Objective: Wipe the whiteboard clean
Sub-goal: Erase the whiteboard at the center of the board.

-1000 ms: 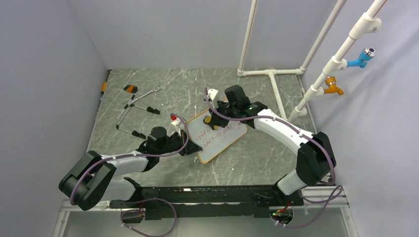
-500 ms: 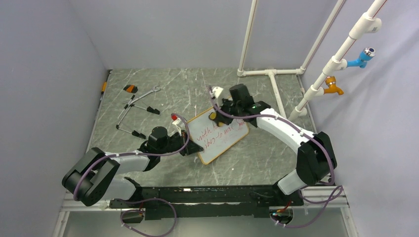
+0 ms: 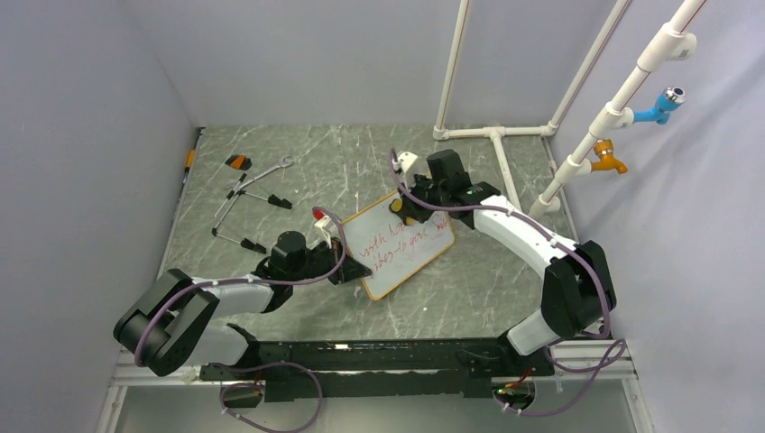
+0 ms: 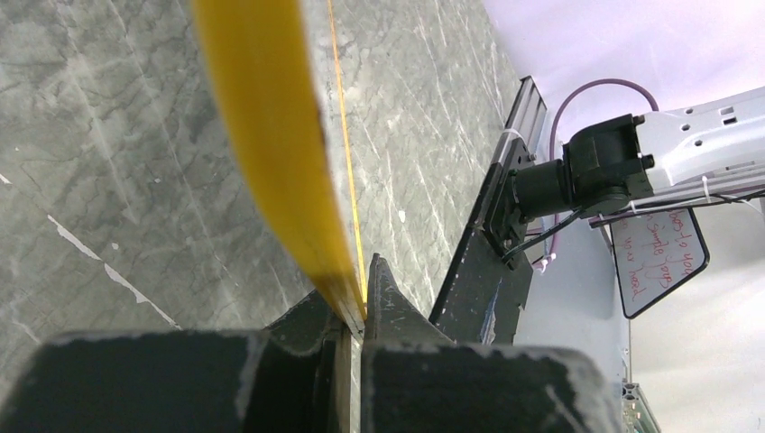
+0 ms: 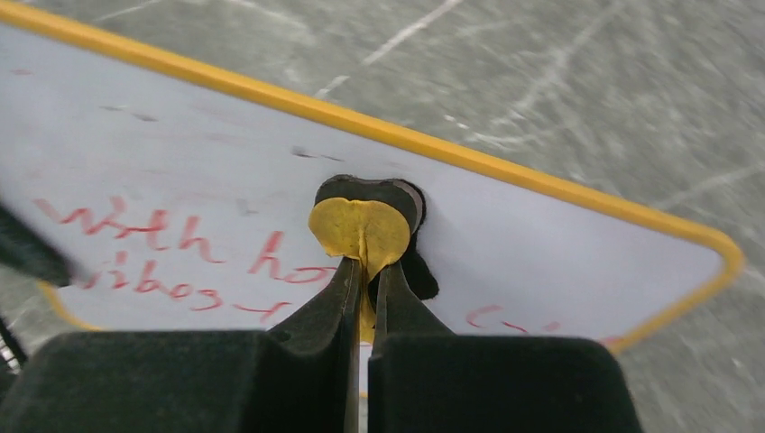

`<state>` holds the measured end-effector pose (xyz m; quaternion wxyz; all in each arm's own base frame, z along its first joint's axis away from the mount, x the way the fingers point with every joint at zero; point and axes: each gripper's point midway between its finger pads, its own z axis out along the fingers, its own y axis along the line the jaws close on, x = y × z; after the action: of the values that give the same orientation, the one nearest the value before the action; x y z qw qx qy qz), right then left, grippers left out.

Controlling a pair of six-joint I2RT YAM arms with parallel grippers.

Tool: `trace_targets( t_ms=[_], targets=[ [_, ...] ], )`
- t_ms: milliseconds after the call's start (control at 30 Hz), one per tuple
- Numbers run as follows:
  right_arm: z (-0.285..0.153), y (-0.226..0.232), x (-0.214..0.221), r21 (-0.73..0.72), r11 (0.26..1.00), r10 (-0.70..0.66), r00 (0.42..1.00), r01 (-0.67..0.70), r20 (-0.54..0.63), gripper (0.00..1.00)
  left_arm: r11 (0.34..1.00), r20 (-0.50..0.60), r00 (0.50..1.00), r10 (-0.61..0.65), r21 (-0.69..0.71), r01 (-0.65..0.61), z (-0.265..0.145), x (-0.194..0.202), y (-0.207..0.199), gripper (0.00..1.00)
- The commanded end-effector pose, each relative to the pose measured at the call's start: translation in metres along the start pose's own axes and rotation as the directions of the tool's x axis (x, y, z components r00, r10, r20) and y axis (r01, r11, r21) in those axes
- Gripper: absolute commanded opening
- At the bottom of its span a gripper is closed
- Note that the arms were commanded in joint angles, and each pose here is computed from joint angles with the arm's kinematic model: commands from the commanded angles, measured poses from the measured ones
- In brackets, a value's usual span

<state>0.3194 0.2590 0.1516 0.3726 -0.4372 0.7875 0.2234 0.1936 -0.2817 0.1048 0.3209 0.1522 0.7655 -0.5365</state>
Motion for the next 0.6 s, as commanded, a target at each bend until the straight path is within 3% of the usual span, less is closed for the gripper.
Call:
trace_targets(
  t_ms=[0,367,467,567],
  targets=[
    [-0.009,-0.041,-0.010,0.184,0.983,0.011,0.999,-0.018,0.040,0.00,0.953,0.032,0.984,0.175,0.244,-0.178,0.001,-0.011,-0.053,0.00],
    [0.014,0.093,-0.043,-0.169,0.959,-0.217,0.974,0.226,0.071,0.00,0.956,0.027,0.989,0.145,0.254,-0.147,0.007,-0.009,-0.051,0.00],
    [0.020,0.088,-0.038,-0.133,0.966,-0.217,0.975,0.221,0.047,0.00,0.956,0.028,0.990,0.137,0.258,-0.140,0.007,-0.009,-0.051,0.00],
    [0.021,0.051,-0.040,0.060,0.982,-0.182,0.983,0.181,0.024,0.00,0.957,0.026,0.990,0.140,0.254,-0.142,0.007,-0.010,-0.051,0.00]
  ],
)
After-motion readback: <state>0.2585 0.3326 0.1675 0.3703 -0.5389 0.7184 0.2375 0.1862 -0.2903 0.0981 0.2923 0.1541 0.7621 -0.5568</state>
